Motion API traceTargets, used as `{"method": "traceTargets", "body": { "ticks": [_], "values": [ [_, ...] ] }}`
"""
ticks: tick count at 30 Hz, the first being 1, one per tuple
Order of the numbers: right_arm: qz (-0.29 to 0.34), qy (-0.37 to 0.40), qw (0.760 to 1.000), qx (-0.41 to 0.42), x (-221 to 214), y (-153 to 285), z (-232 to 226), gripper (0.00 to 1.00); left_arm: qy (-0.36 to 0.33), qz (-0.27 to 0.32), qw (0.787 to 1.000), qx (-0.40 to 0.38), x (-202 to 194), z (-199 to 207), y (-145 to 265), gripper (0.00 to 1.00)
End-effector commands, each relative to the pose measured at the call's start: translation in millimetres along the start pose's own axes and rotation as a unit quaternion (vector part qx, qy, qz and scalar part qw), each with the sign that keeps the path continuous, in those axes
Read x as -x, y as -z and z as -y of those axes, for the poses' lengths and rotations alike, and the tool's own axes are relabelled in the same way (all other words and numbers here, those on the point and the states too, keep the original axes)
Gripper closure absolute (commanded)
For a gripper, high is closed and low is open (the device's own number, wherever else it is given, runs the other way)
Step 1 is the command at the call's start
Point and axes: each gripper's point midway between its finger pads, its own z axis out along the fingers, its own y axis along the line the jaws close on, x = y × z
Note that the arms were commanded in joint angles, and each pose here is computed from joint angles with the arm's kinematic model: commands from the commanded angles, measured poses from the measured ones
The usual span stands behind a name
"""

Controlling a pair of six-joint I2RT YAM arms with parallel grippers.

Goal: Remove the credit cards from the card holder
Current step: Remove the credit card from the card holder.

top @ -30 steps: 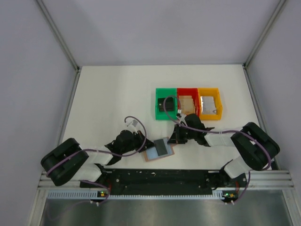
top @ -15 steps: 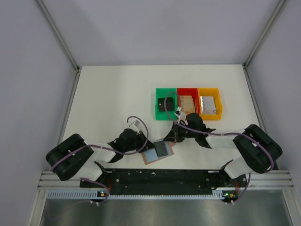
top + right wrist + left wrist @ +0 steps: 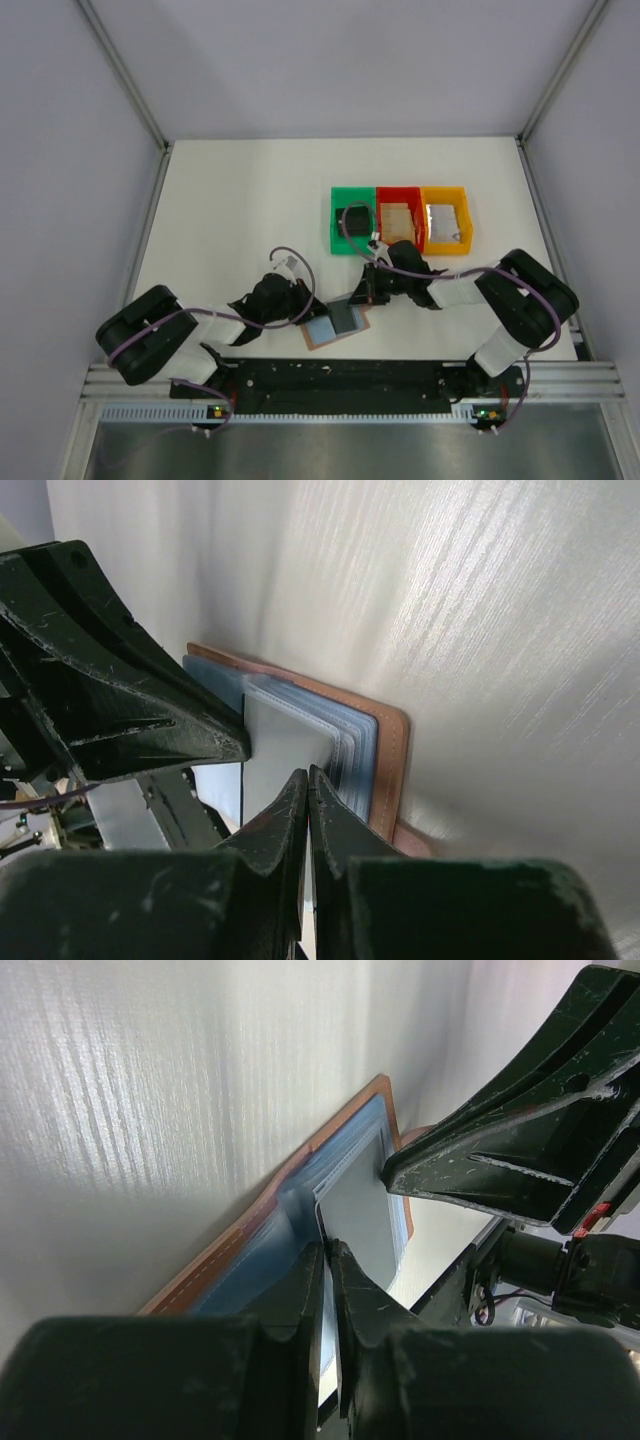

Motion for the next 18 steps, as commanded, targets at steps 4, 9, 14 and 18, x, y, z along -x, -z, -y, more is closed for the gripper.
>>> {"method": "traceTargets", "body": {
  "ticks": [4, 9, 14, 18],
  "values": [
    [-0.004, 0.005, 0.998, -0.055, -4.1, -0.4, 20.2, 0.99, 0.008, 0.005, 1.0, -0.026, 3.8, 14.9, 4.5, 0.8],
    [-0.004, 0.005, 0.998, -0.054, -4.3, -0.2, 19.9, 0.99, 0.016, -0.006, 0.999, -0.034, -1.3, 17.9, 4.3, 0.77],
    [-0.003, 0.005, 0.999, -0.054, -3.7, -0.1, 19.2, 0.99, 0.03, -0.021, 0.999, -0.037, -8.4, 16.0, 1.6, 0.78],
    [-0.002, 0.005, 0.998, -0.055, -4.0, 0.4, 19.7, 0.99, 0.038, -0.023, 0.998, -0.041, -10.7, 14.2, 1.6, 0.84]
  ]
}}
